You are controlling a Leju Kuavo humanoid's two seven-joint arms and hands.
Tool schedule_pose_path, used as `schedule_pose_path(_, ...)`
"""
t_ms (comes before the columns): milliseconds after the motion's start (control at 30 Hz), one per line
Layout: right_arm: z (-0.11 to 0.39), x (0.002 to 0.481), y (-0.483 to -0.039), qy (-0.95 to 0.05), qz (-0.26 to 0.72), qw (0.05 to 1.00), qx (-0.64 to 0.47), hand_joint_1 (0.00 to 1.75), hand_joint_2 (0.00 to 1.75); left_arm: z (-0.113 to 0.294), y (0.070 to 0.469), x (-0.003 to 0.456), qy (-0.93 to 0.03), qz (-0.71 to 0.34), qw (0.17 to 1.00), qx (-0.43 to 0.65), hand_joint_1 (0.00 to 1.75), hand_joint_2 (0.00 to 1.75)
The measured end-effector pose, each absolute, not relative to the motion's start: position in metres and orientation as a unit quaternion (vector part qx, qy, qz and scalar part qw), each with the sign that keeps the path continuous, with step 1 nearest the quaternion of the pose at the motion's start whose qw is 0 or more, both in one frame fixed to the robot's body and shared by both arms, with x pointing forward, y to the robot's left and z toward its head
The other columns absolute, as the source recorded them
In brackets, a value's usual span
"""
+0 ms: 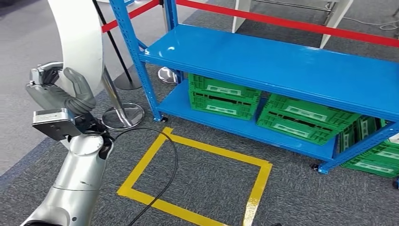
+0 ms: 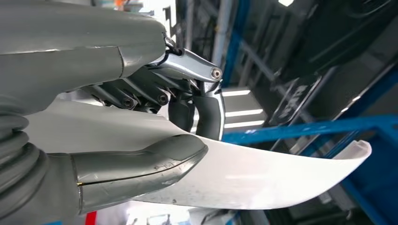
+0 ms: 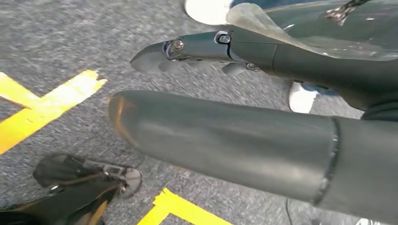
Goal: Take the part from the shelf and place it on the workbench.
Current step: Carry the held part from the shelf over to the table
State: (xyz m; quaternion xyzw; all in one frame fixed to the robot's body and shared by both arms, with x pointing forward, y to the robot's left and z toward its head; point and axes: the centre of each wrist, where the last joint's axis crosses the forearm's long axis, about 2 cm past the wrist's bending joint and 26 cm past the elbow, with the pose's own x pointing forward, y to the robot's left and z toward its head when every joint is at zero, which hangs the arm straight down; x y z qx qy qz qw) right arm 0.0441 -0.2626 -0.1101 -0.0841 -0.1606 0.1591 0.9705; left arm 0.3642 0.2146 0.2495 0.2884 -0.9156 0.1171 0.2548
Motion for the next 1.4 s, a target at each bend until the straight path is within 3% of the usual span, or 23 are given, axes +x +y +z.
schedule_pose_path(800, -0.11, 0.043, -0.263, -0.159, 0.139, 0.974, -0.087, 0.0, 0.0, 0.258, 0.231, 0.333, -0.915, 0.153, 0.198, 0.318, 1.75, 1.75)
schedule_pose_path(1400, -0.111, 0.04, -0.264, -0.16, 0.125, 0.975, -0.088, 0.0, 0.0, 0.244, 0.241, 0.328, -0.917, 0.131, 0.233, 0.297, 1.75, 1.75)
